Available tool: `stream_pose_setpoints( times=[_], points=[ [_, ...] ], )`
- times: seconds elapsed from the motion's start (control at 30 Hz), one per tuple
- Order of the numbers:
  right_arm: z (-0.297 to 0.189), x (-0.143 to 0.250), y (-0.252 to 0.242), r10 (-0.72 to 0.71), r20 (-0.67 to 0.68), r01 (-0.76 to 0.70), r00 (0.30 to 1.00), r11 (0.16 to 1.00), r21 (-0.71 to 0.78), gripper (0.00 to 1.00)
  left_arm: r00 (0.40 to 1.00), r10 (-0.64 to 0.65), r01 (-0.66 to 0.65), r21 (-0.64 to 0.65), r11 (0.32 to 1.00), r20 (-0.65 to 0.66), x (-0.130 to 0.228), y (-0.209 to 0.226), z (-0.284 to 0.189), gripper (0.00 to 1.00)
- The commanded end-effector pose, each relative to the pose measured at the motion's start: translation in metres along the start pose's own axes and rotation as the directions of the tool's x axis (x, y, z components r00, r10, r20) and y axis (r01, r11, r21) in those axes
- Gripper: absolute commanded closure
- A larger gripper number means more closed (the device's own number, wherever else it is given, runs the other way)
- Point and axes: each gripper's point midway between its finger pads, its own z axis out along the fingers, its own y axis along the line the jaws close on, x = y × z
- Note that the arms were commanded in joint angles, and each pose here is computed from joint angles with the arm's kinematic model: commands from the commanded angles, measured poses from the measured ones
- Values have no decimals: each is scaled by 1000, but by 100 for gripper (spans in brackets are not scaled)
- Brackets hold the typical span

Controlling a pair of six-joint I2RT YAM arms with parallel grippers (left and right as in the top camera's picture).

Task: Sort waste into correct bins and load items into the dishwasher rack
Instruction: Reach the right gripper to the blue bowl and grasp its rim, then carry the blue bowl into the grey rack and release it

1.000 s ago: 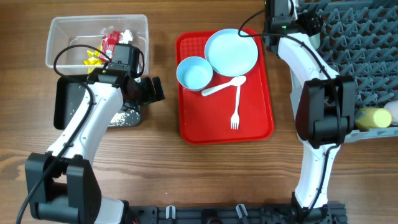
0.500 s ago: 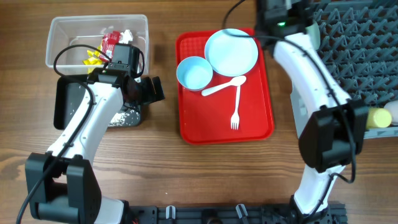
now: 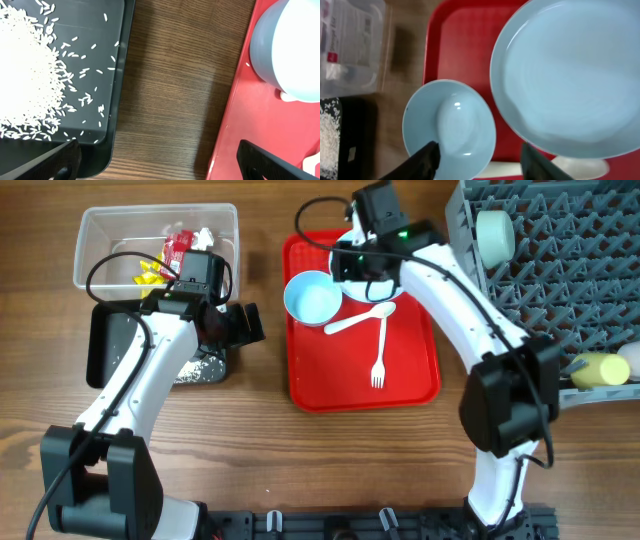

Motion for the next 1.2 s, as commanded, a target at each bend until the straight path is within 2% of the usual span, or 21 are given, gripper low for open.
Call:
stream_pose_setpoints(
  times=[0.0, 0.1, 0.33, 0.4, 0.6, 0.73, 0.83, 0.93, 1.1, 1.17],
  points=[
    [32, 34, 1, 38, -122, -39, 992, 999, -3, 57, 1000, -11, 11, 8, 1000, -11, 3, -2, 2, 0],
    [39, 41, -6, 64, -146, -60, 987, 998, 32, 62, 1000, -11, 11, 8, 1000, -11, 3, -2, 2, 0],
    [56, 63, -20, 93, -170, -83, 981, 994, 64, 67, 1000, -11, 11, 8, 1000, -11, 3, -2, 2, 0],
    [61, 68, -20, 96, -175, -88, 980, 995, 54, 71, 1000, -11, 11, 8, 1000, -11, 3, -2, 2, 0],
    [65, 70, -22, 101, -167, -93, 981, 994, 53, 96, 1000, -11, 11, 8, 1000, -11, 3, -2, 2, 0],
    [55, 59, -27, 90, -127, -79, 988, 993, 85, 96, 1000, -11, 11, 8, 1000, -11, 3, -2, 2, 0],
    [10, 30, -43, 62, -12, -58, 998, 977, 204, 96, 1000, -11, 11, 8, 1000, -11, 3, -2, 2, 0],
    [-65, 1, -69, -10, 143, -45, 990, 924, 381, 96, 1000, -11, 11, 8, 1000, -11, 3, -2, 2, 0],
    [-200, -19, -131, -84, 363, -197, 928, 716, 669, 96, 1000, -11, 11, 8, 1000, -11, 3, -2, 2, 0],
    [-251, -20, -162, -94, 442, -305, 892, 595, 744, 96, 1000, -11, 11, 8, 1000, -11, 3, -2, 2, 0]
  ],
)
